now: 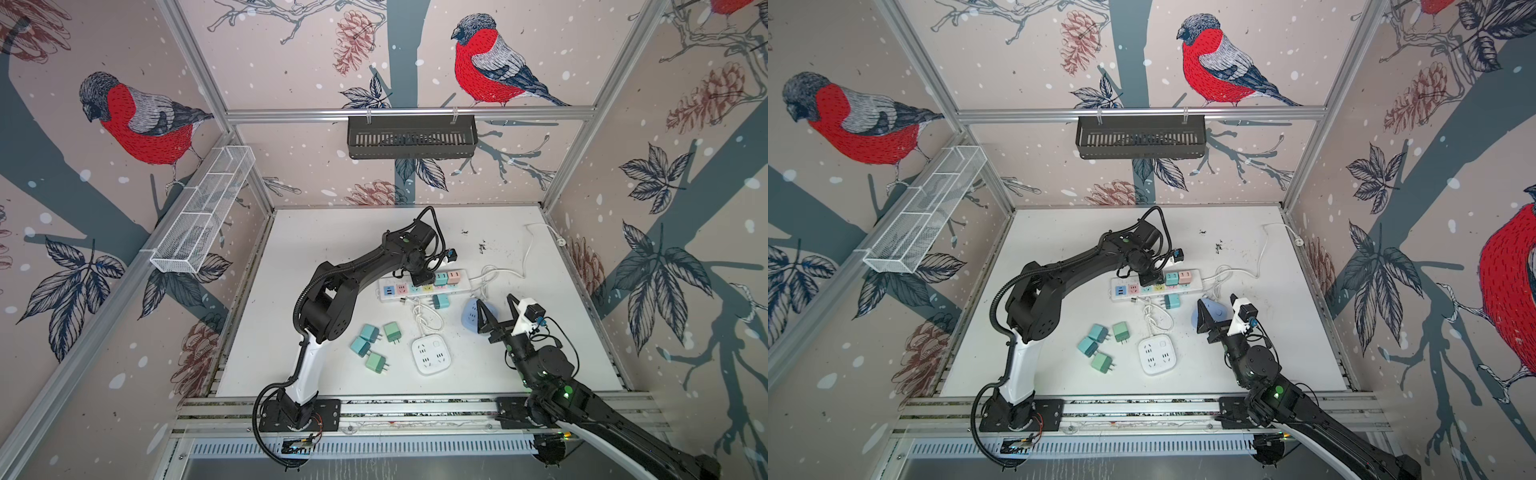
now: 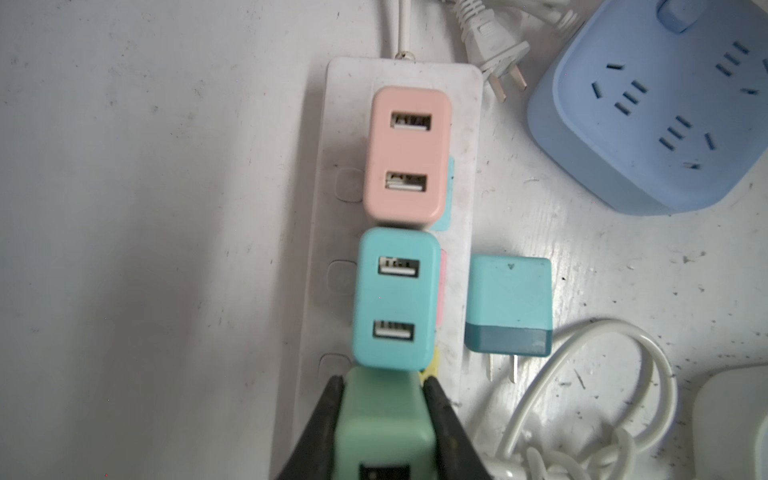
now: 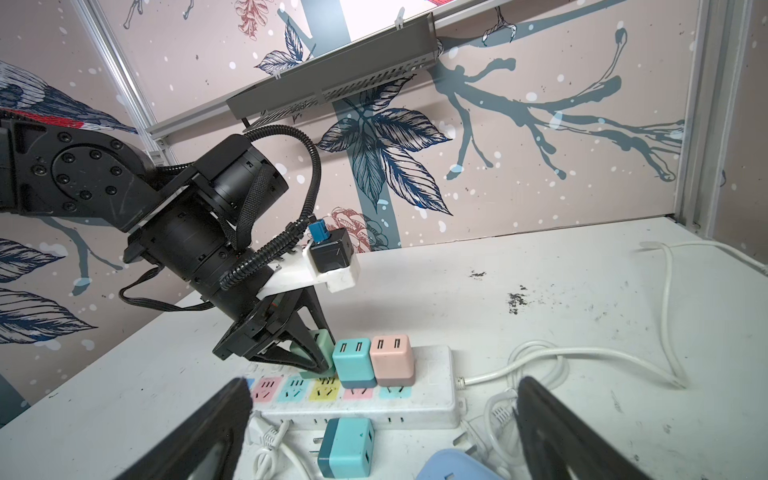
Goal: Insert the plug
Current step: 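Lower the light-green adapter with the left gripper into the socket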
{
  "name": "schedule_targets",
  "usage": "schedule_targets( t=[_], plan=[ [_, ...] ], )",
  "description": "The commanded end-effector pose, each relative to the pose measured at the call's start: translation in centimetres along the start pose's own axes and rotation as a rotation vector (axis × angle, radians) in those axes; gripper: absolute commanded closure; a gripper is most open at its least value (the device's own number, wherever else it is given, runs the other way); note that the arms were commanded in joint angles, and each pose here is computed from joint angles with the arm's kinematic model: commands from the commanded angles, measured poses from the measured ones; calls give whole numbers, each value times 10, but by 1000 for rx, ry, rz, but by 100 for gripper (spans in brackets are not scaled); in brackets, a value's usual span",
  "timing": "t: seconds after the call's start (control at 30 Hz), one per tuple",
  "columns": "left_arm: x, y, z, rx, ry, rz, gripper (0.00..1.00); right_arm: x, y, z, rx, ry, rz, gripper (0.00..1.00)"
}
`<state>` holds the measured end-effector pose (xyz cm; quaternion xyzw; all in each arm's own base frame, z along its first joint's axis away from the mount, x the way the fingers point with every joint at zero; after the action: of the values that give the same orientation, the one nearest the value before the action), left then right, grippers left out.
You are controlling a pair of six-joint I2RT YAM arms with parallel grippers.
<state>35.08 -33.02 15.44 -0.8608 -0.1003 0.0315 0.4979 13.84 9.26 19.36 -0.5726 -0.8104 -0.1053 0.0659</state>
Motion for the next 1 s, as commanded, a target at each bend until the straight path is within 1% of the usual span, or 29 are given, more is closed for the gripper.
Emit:
schedule_targets(
  t=[0.0, 0.53, 0.7, 0.97],
  plan=[
    [-1, -1, 0, -5, 5, 27, 100, -1, 0, 10, 19, 8, -1, 0],
    [-1, 5, 1, -7, 13, 50, 100, -3, 0, 9, 20, 15, 12, 0],
    [0, 3, 1, -30, 18, 60, 100, -4, 1, 9, 20, 18, 14, 1],
    [4, 11, 3, 2, 11, 72, 100, -4, 1, 10, 22, 19, 18, 0]
  ],
)
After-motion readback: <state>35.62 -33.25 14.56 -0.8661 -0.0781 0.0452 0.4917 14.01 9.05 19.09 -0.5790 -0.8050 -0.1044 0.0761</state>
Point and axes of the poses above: each gripper's point midway between its finger pads, its own y axis out along the fingers, its own x axis along the line the jaws close on, z = x × y, the point moved 8 cm from there along -y, back along the fingers, and after that the axes turned 1 degree about -y, right-handed, at the moved point
